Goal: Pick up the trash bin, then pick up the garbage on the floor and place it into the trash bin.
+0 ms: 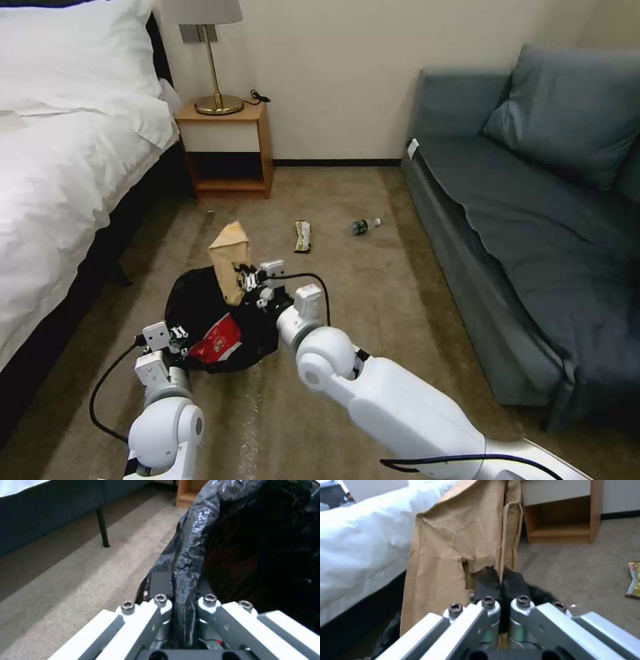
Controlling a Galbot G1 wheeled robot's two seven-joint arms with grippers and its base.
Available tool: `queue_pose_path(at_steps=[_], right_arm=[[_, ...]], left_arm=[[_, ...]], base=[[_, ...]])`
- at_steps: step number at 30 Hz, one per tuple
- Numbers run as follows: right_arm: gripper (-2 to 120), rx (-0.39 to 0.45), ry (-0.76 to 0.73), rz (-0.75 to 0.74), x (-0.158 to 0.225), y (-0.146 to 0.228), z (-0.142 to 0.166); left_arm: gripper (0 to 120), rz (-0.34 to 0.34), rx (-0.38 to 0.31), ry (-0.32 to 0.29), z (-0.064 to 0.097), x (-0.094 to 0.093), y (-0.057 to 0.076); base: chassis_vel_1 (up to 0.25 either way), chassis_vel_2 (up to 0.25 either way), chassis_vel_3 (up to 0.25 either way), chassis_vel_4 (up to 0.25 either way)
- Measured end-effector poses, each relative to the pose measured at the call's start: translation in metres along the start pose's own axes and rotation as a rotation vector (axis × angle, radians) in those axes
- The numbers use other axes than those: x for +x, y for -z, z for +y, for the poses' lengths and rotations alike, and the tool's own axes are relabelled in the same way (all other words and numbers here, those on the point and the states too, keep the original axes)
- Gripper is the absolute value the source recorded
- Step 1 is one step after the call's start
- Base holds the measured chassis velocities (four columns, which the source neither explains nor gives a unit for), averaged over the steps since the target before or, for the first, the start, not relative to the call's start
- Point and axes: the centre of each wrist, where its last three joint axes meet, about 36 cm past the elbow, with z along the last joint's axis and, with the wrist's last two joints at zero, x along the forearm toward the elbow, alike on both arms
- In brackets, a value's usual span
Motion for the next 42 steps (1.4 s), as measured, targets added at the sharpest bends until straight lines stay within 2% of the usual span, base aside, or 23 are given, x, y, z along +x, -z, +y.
queue_pose_path(at_steps=[10,12,13,19,22,23,25,29,31,35,37,42], right_arm=[[2,0.022,0.005,0.026,0.001,-0.018,0.004],[12,0.036,0.009,0.03,0.003,-0.022,0.003],[20,0.04,0.009,0.033,0.004,-0.024,0.002],[35,0.041,0.011,0.037,0.005,-0.025,0.002],[52,0.038,0.012,0.04,0.005,-0.026,0.004],[52,0.038,0.012,0.04,0.005,-0.026,0.004],[64,0.038,0.011,0.043,0.007,-0.028,0.004],[72,0.04,0.011,0.045,0.007,-0.028,0.003],[85,0.046,0.013,0.044,0.007,-0.028,0.002],[95,0.065,0.008,0.047,0.007,-0.032,-0.001],[99,0.104,0.008,0.057,0.008,-0.038,-0.006],[100,0.124,0.025,0.099,0.011,-0.041,-0.011]], left_arm=[[4,0.0,0.003,-0.014,-0.011,0.006,0.001],[4,0.0,0.0,-0.013,-0.011,0.007,0.0],[4,0.001,-0.002,-0.012,-0.011,0.007,0.0],[4,-0.003,-0.003,-0.011,-0.011,0.008,0.001],[4,-0.003,-0.002,-0.008,-0.011,0.008,0.001],[4,-0.003,-0.002,-0.008,-0.011,0.008,0.001],[4,-0.004,-0.001,-0.005,-0.01,0.007,0.001],[4,-0.006,0.0,-0.005,-0.01,0.007,0.002],[4,-0.007,0.004,-0.006,-0.01,0.006,0.003],[4,-0.003,0.013,-0.007,-0.01,0.006,0.003],[4,-0.004,0.017,-0.007,-0.011,0.007,0.004],[4,-0.005,0.015,-0.005,-0.01,0.006,0.005]], base=[[0.0,0.0,0.0,0.0],[0.0,0.0,0.0,0.0],[0.0,0.0,0.0,0.0],[0.0,0.0,0.0,0.0],[0.0,0.0,0.0,0.0],[0.0,0.0,0.0,0.0],[0.0,0.0,0.0,0.0],[0.0,0.0,0.0,0.0],[0.0,0.0,0.0,0.0],[0.0,0.0,0.0,0.0],[0.0,0.0,0.0,0.0],[0.0,0.0,0.0,0.0]])
